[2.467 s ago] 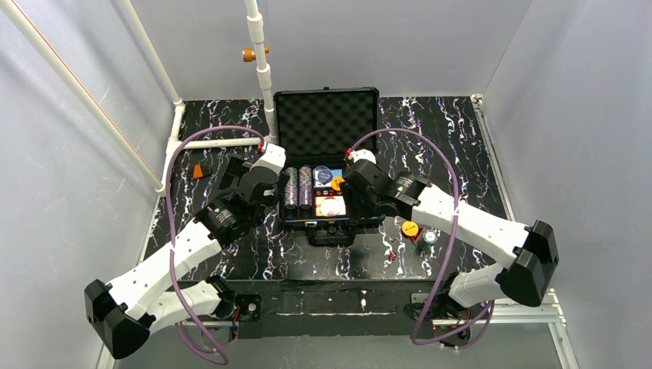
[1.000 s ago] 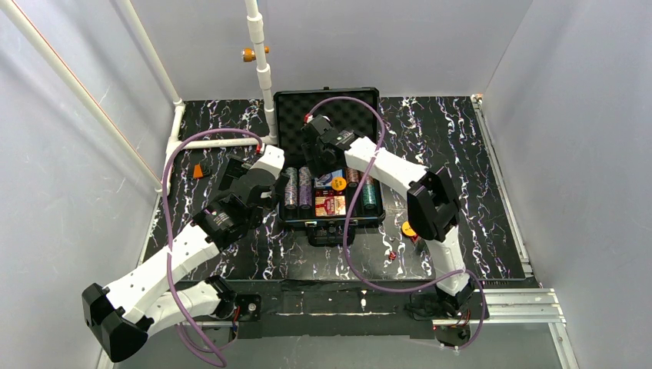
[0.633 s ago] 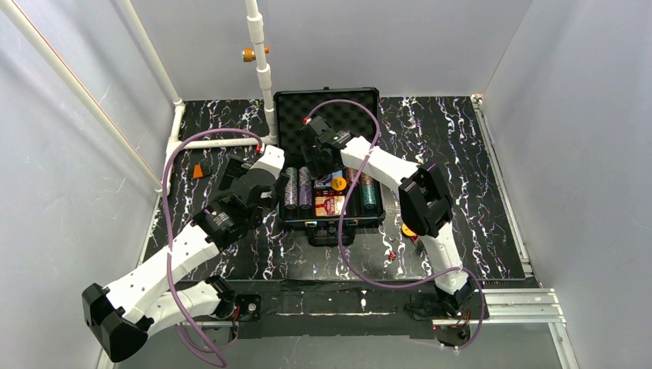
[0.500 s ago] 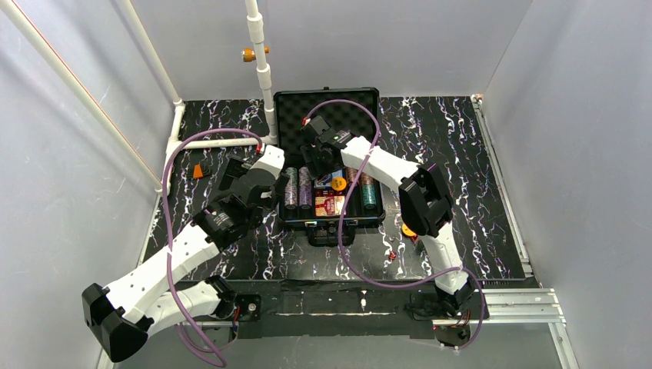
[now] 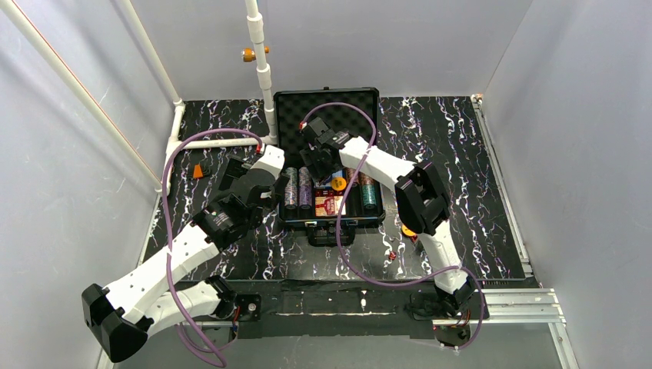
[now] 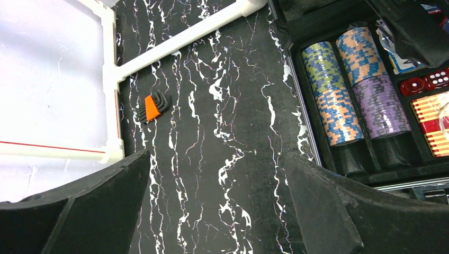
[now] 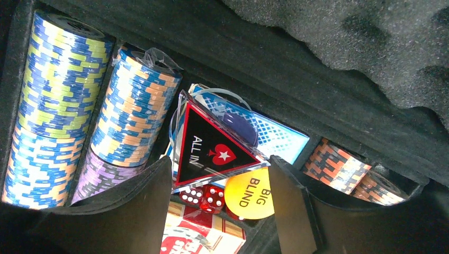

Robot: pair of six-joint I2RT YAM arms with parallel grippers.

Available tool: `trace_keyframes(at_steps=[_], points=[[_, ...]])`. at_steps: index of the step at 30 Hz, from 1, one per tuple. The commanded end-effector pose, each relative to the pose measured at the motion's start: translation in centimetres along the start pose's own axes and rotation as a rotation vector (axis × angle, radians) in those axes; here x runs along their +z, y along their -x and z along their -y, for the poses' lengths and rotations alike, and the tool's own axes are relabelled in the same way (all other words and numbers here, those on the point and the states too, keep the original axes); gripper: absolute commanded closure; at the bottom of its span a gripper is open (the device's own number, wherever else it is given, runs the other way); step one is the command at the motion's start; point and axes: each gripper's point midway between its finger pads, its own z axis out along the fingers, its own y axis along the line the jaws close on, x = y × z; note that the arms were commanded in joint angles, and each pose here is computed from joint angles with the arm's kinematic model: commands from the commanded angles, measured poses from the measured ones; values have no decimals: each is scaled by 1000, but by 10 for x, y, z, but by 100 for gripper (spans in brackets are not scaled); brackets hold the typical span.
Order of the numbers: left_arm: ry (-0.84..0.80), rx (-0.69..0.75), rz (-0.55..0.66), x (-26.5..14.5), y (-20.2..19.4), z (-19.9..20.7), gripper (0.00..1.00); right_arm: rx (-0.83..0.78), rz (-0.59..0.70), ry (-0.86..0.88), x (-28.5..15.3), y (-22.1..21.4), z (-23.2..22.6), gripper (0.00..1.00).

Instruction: Pack up texas hold em set

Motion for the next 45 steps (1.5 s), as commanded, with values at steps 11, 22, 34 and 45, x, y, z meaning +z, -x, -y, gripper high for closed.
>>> trace_keyframes(at_steps=[11, 22, 34, 45], points=[[-7, -20, 17, -2, 2, 2, 2, -55, 32, -20, -7, 17, 11, 3], [-62, -23, 19, -1, 2, 17, 2, -15, 105, -14, -54, 29, 17, 1], [-140, -3, 33, -4, 3, 41, 2, 224, 104, -94, -117, -43, 47, 2], [-133, -7, 40, -6, 4, 39, 2, 336, 130, -188, -156, -105, 78, 1]])
